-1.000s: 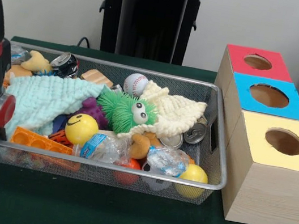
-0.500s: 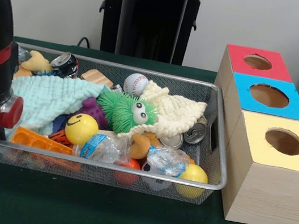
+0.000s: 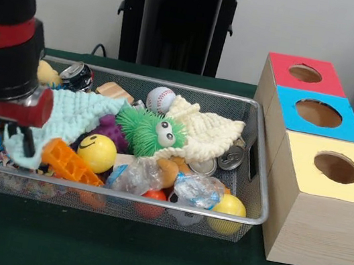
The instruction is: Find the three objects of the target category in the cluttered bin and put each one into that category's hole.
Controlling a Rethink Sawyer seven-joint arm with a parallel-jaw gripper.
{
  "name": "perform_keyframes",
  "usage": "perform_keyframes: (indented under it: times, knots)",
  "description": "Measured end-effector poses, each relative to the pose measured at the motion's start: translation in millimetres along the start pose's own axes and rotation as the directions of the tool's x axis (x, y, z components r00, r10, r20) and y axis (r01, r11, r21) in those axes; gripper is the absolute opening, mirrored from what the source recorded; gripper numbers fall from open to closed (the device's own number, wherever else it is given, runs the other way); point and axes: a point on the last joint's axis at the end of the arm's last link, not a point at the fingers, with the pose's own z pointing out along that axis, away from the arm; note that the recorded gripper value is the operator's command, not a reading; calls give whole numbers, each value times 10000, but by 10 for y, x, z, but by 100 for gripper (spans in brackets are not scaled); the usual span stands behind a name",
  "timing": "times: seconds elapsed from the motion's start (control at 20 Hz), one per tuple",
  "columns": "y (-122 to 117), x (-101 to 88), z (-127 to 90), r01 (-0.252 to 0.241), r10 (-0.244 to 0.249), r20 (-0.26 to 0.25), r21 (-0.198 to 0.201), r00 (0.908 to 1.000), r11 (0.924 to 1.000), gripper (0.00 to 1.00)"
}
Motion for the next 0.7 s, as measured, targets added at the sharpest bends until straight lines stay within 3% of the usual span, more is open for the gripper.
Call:
perform_keyframes:
  times: [0.35,0.4,0.7]
  knots:
    - [768,-24,-717,58,-99,-637,-643,9979,9979,0]
    - [1013,-27,-902,90,-153,-758,-828,9970,9965,0]
    - [1682,-49,-1330,-22,-90,-840,-1320,9964,9912,0]
